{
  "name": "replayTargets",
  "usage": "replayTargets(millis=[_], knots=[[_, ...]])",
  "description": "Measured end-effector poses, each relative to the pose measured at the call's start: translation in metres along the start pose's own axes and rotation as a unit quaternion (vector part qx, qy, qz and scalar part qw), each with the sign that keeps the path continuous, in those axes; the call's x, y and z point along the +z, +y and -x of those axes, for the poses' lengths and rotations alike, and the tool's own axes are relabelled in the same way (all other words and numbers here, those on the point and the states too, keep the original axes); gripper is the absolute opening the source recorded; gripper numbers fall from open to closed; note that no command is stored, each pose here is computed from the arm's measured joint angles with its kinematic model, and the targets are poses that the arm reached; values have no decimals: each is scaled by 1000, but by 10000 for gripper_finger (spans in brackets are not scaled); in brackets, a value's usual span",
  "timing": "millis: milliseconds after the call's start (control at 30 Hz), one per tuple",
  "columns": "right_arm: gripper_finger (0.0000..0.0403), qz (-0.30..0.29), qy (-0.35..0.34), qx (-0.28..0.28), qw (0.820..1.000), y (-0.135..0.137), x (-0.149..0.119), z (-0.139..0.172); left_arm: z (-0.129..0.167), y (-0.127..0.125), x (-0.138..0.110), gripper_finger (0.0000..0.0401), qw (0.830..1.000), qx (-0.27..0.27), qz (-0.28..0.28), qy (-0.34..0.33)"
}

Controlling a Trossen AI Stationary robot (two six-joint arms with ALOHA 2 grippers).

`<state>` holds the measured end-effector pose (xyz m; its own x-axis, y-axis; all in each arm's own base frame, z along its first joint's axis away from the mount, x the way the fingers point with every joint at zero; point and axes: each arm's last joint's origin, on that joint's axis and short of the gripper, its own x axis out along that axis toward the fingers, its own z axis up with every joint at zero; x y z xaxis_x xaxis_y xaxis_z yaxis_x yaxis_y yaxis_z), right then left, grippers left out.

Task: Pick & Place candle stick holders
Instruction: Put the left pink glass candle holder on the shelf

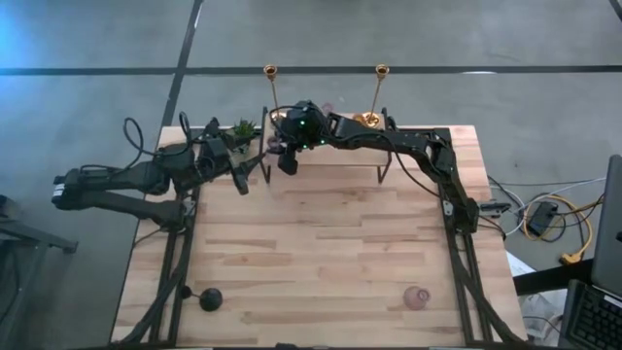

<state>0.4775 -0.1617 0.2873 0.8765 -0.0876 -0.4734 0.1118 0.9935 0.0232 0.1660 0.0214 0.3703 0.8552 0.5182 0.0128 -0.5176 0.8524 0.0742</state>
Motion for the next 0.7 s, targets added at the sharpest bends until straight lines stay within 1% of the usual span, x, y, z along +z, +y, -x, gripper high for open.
replayTargets(millis=[200, 433, 500, 600, 700], knots=[[118, -5, 12, -1, 1000, 2, -8, -9, 0, 0, 0, 263, 1000, 0, 0, 0], [118, -4, 23, -41, 999, 16, -7, -10, 0, 0, 0, 263, 1000, 0, -6, 1], [118, -11, 24, -57, 998, 18, -6, -11, 0, 0, 0, 263, 1000, 0, -8, 1], [118, -32, 24, -64, 997, 19, -7, -11, 0, 0, 0, 263, 1000, 0, -9, 1], [118, -51, 23, -89, 995, 18, -7, -11, 0, 0, -1, 263, 1000, -1, -10, 4]])
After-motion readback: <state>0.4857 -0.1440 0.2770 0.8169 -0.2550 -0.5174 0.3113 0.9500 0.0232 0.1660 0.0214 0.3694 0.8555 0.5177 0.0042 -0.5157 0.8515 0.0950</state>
